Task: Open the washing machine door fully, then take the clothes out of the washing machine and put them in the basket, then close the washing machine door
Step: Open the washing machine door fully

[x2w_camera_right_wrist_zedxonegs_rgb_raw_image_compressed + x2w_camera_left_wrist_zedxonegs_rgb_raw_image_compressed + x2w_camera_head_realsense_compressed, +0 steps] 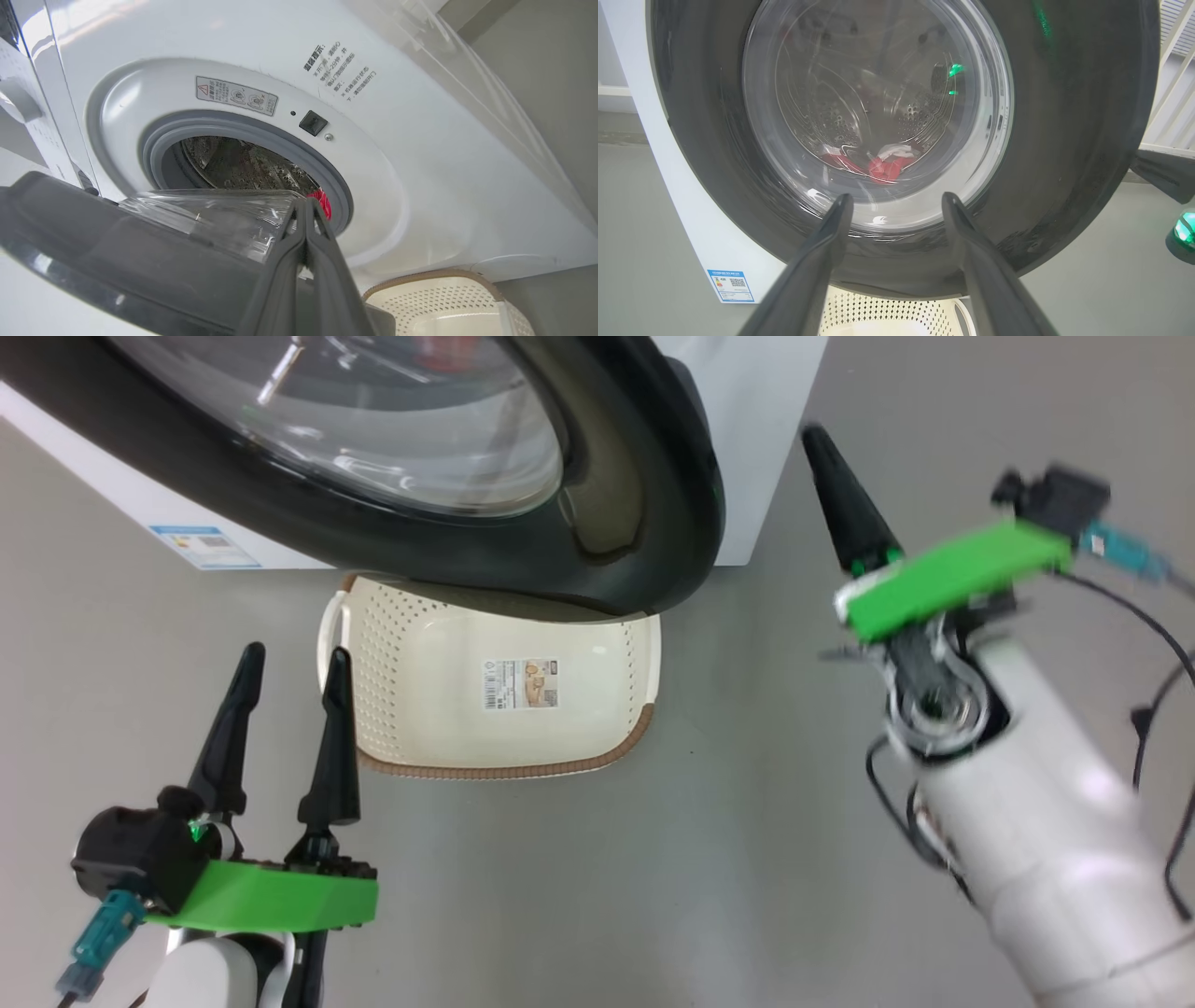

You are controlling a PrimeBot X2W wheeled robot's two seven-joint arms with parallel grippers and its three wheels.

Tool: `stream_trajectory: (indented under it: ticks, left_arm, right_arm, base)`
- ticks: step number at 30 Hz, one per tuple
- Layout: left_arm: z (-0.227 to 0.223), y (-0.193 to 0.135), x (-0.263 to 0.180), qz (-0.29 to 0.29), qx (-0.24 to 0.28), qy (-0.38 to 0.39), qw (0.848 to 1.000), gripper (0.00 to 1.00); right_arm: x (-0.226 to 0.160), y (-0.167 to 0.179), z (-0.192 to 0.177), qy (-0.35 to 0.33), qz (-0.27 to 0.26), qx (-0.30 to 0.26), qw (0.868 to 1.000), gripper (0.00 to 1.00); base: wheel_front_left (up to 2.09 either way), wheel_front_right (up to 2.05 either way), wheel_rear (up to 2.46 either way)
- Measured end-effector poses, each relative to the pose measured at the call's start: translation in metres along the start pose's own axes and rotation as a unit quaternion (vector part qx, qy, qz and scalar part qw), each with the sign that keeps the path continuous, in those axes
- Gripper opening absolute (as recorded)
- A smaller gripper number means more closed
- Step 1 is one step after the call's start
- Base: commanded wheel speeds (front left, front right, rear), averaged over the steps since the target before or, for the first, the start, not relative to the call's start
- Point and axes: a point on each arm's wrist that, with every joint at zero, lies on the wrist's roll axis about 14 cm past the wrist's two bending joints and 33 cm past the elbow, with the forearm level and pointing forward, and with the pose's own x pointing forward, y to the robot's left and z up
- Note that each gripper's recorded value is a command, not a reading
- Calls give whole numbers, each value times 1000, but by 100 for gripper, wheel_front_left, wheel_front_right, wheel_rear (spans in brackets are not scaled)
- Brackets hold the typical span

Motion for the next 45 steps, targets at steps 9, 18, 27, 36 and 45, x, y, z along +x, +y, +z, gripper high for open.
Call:
stream_trajectory:
  ticks: [9, 18, 27, 36, 45]
  left_arm:
    - [4, 7, -6, 9, 4, -1, 1000, 100]
    - [7, 13, -11, 18, 6, -2, 1000, 100]
    - [23, 19, -18, 29, 7, -20, 999, 100]
    - [33, 26, -37, 42, 7, -26, 999, 100]
    - [39, 40, -65, 72, 2, -26, 997, 100]
  right_arm:
    - [31, 52, -21, 160, 57, 176, 970, 0]
    - [27, 79, -45, 303, 91, 179, 931, 0]
    - [3, 110, -67, 370, 129, 153, 907, 0]
    - [-28, 121, -97, 414, 133, 137, 890, 0]
    - [-57, 137, -127, 453, 139, 139, 870, 0]
  base:
    - [0, 0, 0]
    - [0, 0, 0]
    - [0, 0, 0]
    - [0, 0, 0]
    - [0, 0, 0]
